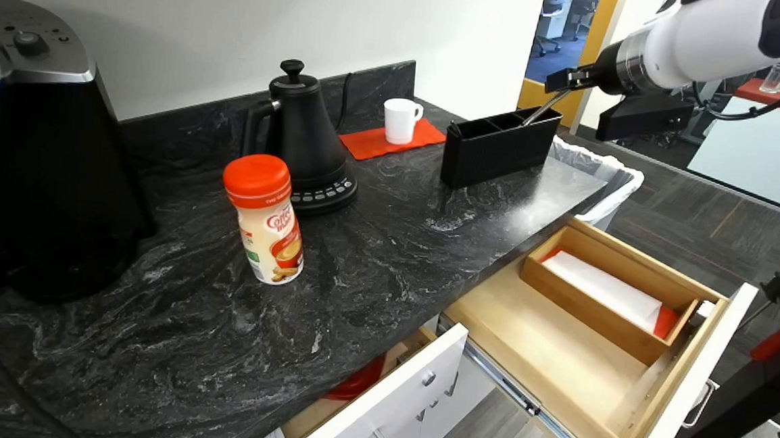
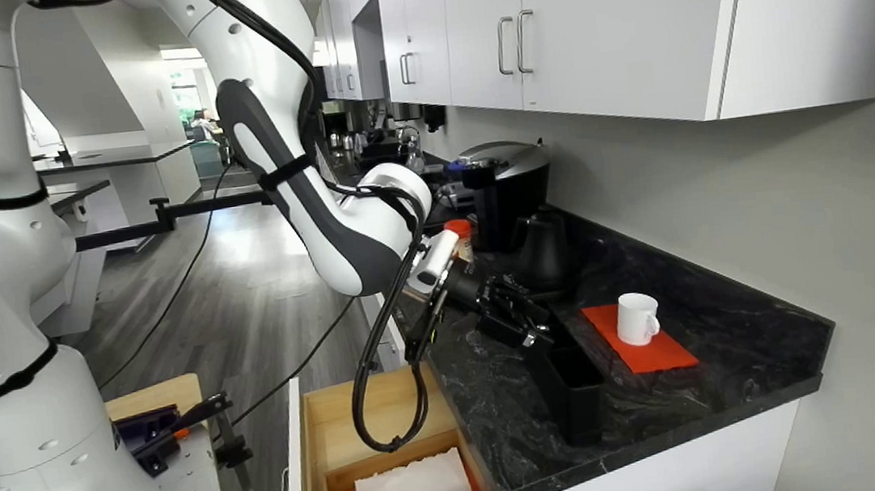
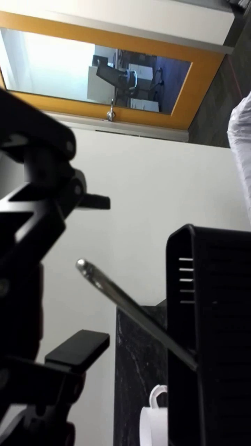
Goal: Remove the kitchen knife from the utensil holder and put it in the box that is in the open drawer
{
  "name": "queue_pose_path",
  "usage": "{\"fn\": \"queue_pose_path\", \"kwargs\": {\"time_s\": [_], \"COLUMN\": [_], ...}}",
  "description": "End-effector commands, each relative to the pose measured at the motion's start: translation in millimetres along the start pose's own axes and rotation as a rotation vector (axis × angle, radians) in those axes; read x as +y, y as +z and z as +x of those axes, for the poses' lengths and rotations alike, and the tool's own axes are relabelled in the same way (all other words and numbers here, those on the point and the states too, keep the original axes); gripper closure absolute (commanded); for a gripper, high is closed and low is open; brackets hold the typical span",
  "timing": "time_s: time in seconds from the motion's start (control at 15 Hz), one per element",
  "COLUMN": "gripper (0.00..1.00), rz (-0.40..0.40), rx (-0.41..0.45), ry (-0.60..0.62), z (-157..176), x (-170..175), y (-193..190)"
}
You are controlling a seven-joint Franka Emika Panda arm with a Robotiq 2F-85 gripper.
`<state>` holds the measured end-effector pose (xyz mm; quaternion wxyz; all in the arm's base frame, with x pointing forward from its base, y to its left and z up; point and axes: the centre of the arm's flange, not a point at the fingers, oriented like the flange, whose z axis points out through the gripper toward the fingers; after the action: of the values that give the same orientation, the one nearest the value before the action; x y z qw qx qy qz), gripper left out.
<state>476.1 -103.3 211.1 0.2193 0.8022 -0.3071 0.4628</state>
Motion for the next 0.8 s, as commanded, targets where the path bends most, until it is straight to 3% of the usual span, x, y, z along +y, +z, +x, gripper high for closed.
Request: {"fn": "queue_pose_path", "kwargs": {"time_s": [0.0,0.33,0.73], "gripper": [0.0,0.0,0.0], "rz": [-0.086,-0.183,-0.103], "rx": [-0.039,-0.081,-0.035], "ry": [0.033,0.16,0.186], "z": [-19.8,-32.8,-22.8], "x": [10.2,16.8,5.0], "y": [-11.9,-25.7,-39.0]}}
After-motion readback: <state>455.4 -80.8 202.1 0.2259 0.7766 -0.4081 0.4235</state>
